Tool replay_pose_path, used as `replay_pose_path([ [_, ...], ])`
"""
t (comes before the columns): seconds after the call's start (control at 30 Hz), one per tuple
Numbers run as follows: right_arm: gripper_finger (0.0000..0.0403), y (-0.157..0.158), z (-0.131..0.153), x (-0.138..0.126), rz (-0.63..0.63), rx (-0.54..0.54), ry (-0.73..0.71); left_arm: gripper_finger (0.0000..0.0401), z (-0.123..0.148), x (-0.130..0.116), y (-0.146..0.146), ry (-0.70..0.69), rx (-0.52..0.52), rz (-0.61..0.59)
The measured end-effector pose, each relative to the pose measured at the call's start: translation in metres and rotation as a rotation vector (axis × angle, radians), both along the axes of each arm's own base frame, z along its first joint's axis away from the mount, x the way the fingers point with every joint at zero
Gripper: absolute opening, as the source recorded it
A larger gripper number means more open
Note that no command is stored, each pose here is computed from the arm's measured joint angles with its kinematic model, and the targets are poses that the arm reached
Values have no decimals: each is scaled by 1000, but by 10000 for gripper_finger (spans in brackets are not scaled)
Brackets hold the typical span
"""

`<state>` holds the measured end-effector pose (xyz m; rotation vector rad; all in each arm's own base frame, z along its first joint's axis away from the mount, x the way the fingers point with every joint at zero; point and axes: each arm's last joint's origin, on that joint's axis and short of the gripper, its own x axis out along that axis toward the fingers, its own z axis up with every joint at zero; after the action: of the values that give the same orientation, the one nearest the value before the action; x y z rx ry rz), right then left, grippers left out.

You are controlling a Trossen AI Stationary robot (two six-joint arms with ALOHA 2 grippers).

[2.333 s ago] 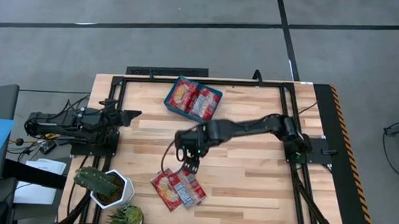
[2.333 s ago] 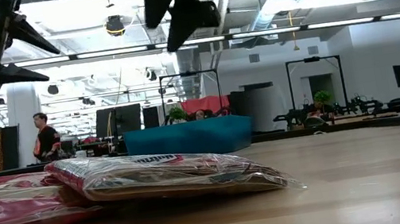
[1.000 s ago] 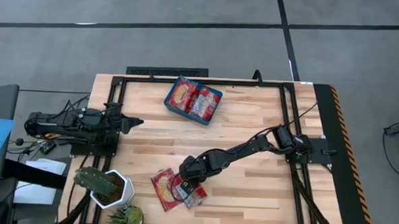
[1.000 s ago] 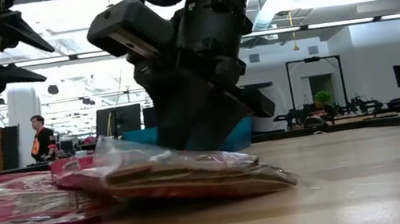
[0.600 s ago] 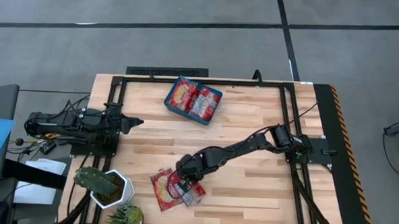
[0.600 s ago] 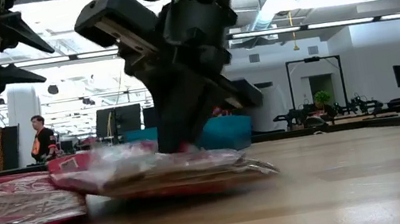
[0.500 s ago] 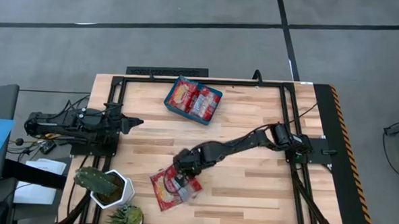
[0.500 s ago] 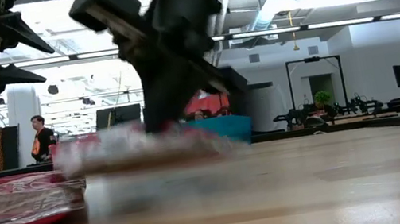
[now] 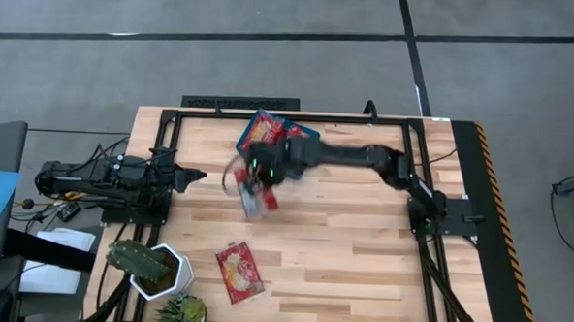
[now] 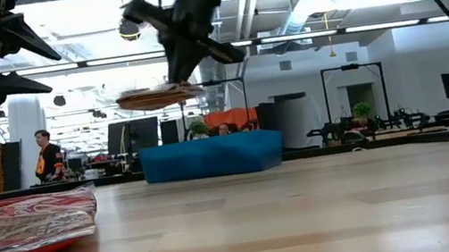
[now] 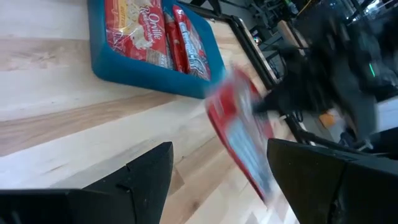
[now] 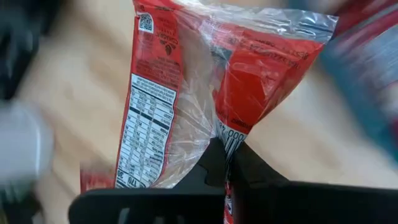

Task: Sort popcorn bags into baskets
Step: Put the red popcorn bag into the blue bin

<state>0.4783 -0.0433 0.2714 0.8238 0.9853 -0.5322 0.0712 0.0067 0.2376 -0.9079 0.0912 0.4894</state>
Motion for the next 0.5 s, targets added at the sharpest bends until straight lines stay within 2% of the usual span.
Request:
replay_pose_path([
  [0.17, 14, -67, 8, -5, -234, 2, -80, 250, 0, 0, 0, -11, -24, 7],
  [0.27, 15, -96, 10, -11, -391, -8, -113, 250, 0, 0, 0, -13, -19, 24],
  [0.5, 20, -122, 12, -17, -659, -64, -164, 250, 0, 0, 1, -15, -10, 56],
])
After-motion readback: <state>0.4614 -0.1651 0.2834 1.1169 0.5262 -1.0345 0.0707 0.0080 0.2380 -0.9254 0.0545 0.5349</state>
